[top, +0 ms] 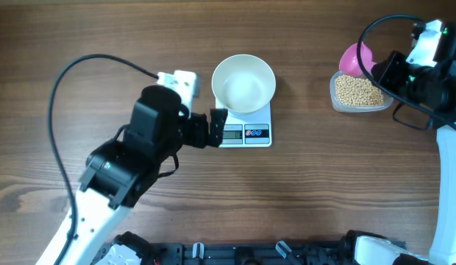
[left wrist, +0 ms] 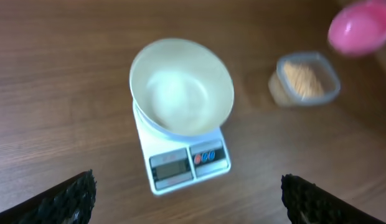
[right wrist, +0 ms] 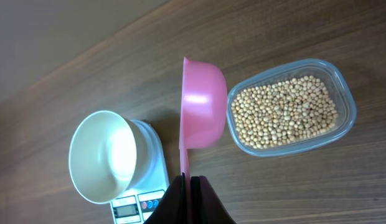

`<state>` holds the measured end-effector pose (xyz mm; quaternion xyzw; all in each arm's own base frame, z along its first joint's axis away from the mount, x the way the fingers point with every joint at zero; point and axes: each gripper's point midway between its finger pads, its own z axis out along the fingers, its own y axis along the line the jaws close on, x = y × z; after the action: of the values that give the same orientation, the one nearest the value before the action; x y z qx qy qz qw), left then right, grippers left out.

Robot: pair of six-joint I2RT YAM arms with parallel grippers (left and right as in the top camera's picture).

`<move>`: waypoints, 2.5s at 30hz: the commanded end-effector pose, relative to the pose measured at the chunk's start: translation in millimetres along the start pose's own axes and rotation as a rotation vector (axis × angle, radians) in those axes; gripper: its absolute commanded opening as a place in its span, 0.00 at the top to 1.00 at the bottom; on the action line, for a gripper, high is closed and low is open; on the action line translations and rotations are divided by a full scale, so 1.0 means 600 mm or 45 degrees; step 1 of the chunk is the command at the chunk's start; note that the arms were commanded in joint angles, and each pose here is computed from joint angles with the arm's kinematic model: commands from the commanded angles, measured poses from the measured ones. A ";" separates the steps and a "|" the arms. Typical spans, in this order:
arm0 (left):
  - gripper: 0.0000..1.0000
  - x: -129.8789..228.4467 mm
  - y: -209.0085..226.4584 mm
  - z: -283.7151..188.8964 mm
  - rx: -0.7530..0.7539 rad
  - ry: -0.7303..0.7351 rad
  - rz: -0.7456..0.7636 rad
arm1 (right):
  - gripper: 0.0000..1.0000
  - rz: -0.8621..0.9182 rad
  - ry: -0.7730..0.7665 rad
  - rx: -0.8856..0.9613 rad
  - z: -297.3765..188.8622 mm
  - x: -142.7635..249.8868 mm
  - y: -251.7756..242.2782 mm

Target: Scoop item into bowl and weigh 150g on scale

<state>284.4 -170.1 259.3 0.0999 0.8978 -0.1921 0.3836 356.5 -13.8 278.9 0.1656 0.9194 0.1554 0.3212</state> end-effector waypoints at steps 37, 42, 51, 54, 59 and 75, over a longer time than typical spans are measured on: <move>0.00 0.066 0.003 0.110 0.030 0.320 0.099 | 0.96 -0.158 -0.009 0.088 -0.011 -0.002 -0.016; 0.00 0.066 0.003 0.110 0.030 0.320 0.099 | 0.96 -0.297 -0.007 0.134 -0.012 -0.003 -0.026; 0.00 0.066 0.003 0.110 0.030 0.320 0.099 | 0.96 -0.375 0.066 0.157 0.019 0.004 -0.041; 0.00 0.066 0.003 0.110 0.030 0.320 0.099 | 0.96 -0.366 0.098 0.227 0.025 0.010 -0.061; 0.00 0.066 0.003 0.110 0.030 0.320 0.099 | 0.96 -0.375 0.083 0.441 0.016 0.000 -0.107; 0.00 0.066 0.003 0.110 0.030 0.320 0.099 | 0.96 -0.704 0.181 0.431 0.110 -0.015 -0.133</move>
<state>295.6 -197.3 181.1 0.1699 0.9334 -0.1763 0.2621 386.3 -78.1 217.5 -0.0054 0.9586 -0.0758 0.2744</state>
